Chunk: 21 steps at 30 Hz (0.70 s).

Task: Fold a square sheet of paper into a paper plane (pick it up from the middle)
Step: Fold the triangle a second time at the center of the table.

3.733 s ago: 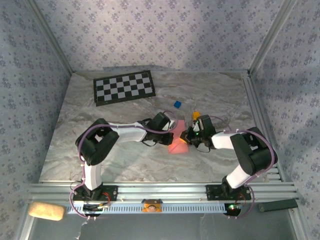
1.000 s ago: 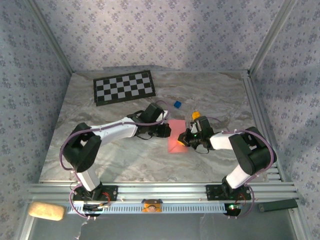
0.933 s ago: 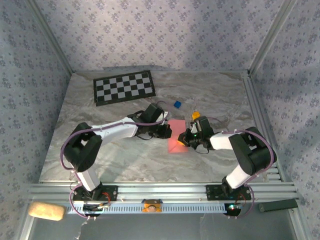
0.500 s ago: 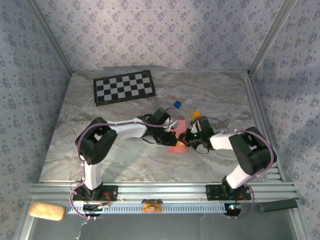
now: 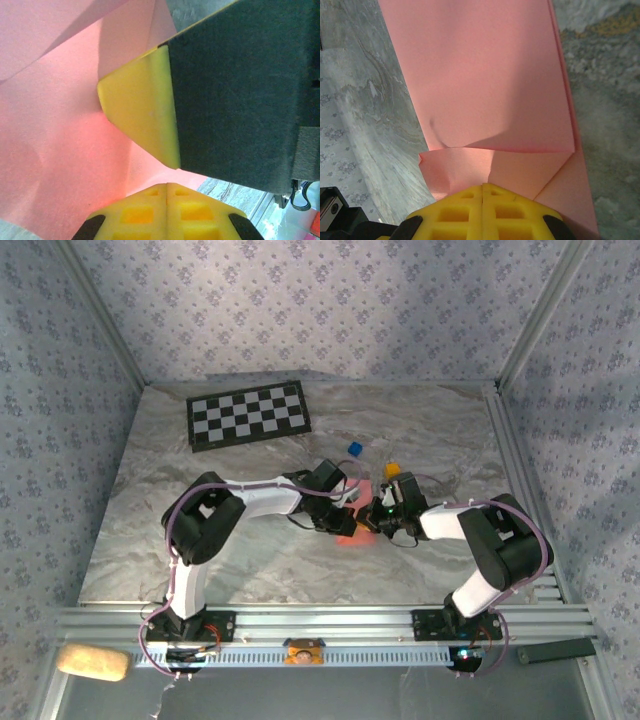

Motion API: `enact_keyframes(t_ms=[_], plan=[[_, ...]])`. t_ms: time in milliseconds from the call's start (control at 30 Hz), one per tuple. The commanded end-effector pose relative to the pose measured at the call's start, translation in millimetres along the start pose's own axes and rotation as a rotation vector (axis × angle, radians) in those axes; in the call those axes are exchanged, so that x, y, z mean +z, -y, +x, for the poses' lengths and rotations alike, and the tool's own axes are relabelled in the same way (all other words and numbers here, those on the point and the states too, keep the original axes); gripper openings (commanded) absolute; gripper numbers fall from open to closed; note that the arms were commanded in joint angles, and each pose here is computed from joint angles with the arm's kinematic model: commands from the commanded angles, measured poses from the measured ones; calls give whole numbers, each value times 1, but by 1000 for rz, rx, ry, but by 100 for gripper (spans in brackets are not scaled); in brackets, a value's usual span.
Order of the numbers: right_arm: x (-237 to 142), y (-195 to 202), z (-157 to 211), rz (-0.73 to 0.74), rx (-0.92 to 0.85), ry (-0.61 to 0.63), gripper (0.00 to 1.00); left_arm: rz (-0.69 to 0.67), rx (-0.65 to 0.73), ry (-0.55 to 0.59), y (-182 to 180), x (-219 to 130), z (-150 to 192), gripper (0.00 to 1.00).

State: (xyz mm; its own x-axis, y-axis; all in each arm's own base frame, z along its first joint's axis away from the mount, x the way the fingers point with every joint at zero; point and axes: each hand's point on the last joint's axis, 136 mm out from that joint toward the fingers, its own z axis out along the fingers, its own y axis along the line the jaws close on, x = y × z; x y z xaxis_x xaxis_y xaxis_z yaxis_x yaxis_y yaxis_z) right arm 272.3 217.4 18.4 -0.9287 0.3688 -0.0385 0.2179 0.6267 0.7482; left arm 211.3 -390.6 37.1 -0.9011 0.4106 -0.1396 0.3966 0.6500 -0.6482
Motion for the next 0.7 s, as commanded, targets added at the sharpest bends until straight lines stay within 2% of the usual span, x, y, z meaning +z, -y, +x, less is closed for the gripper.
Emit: enact_keyframes(t_ms=[0,667], plan=[[-2,44,10,150,73,2,2,-30,5,-33,-11,8,10,5],[-5,53,10,172,81,3,2,-46,-23,-62,-26,10,33,6]])
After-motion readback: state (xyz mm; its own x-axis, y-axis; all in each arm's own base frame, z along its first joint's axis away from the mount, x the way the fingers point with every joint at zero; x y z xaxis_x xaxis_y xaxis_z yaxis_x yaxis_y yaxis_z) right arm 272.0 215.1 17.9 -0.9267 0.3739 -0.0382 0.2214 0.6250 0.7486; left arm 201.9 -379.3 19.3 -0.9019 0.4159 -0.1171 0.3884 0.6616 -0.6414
